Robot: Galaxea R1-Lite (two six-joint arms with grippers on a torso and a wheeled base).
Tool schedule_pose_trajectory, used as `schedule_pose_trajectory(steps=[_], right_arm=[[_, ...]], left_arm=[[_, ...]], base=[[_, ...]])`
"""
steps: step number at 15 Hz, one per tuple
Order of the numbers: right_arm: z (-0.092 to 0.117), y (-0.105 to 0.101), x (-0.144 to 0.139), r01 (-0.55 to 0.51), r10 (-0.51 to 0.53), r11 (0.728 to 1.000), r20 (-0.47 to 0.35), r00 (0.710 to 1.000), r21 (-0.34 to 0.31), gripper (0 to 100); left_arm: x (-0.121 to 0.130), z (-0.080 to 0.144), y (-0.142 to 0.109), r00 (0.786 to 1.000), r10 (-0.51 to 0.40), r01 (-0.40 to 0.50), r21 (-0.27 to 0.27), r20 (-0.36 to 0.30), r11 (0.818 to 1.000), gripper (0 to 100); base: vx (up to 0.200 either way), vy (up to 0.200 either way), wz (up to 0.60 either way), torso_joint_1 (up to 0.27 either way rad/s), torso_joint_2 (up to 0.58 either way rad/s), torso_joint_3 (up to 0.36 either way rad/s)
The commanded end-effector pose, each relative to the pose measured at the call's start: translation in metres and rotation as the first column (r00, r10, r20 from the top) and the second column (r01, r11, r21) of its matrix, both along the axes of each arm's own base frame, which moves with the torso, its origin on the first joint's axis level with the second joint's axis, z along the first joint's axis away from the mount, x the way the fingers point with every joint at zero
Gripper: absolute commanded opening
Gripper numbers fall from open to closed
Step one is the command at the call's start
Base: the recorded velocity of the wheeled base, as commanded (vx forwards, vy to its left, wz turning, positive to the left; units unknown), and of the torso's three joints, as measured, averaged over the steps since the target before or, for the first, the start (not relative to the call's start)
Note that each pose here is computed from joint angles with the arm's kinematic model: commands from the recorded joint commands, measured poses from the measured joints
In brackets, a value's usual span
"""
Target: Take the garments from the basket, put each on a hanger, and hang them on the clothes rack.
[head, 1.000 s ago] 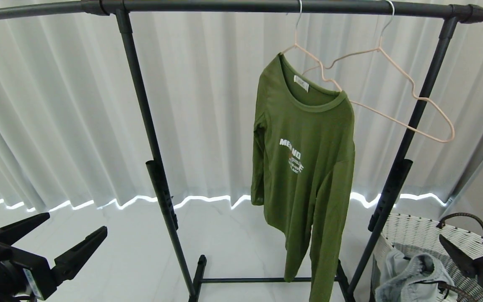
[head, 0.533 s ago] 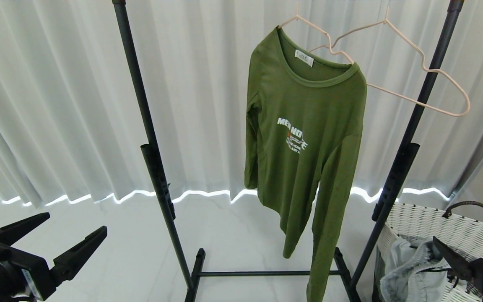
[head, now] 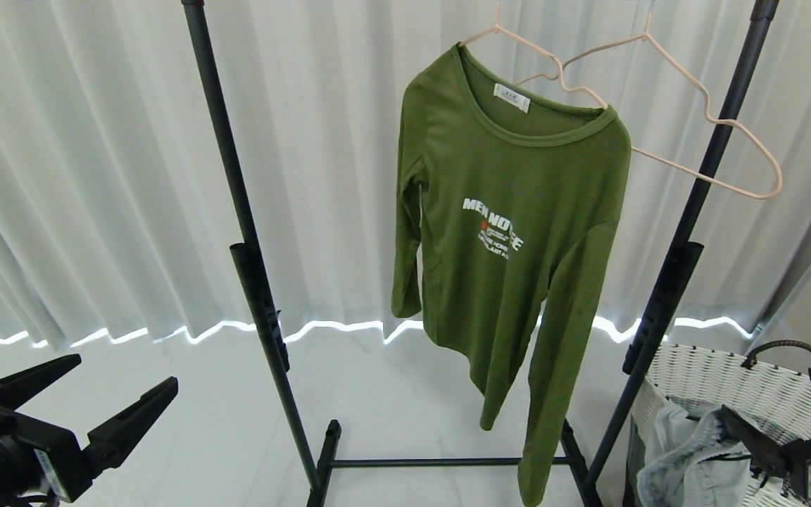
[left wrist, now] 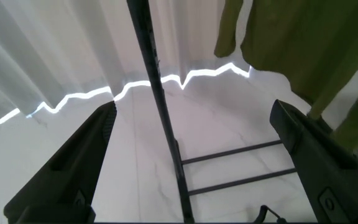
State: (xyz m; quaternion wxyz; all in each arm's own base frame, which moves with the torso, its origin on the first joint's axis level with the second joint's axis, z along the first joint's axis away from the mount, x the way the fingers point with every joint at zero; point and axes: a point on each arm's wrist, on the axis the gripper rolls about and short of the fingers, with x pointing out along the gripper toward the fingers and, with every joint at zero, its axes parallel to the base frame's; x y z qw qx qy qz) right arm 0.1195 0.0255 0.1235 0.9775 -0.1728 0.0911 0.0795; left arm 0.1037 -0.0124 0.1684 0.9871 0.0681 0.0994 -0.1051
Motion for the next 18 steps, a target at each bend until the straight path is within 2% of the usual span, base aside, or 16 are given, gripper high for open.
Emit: schedule_pose_trajectory(steps=[1,2,9,12,16,18], right_arm=[[0.000,0.000,0.000,0.000,0.000,1.000,-0.002,1.000,-0.001,100],[0.000,0.000,0.000,0.000,0.000,1.000,-0.002,1.000,-0.001,100],[-0.003,0.000,0.000,0.001,-0.002,1.000,-0.030,1.000,-0.009,100],[-0.006,0.000,-0.001,-0.001,0.000,1.000,-0.056,0.998,-0.015,100],[-0.022,0.002,0.008,-0.006,-0.004,0.999,-0.193,0.981,-0.049,100],[-0.036,0.004,0.017,-0.007,-0.012,0.998,-0.285,0.959,-0.065,100]], left_arm=[[0.000,0.000,0.000,1.000,0.000,0.000,0.000,0.000,1.000,100],[0.000,0.000,0.000,1.000,0.000,0.000,-0.001,0.000,1.000,100],[-0.003,-0.001,0.000,1.000,-0.003,0.003,-0.002,0.004,1.000,100],[-0.006,-0.002,0.000,1.000,-0.008,0.008,0.013,0.012,1.000,100],[-0.002,-0.004,-0.002,0.999,-0.037,0.037,0.046,-0.005,0.998,100],[-0.002,-0.004,-0.002,0.999,-0.037,0.037,0.045,-0.002,0.998,100]], base=[[0.000,-0.200,0.00,0.002,0.02,0.002],[0.000,-0.200,0.00,0.002,0.01,0.002],[0.000,0.000,0.00,0.000,0.00,0.000],[0.000,0.000,0.00,0.000,0.00,0.000],[0.000,0.000,0.00,0.000,0.00,0.000],[0.000,0.000,0.00,0.000,0.00,0.000]])
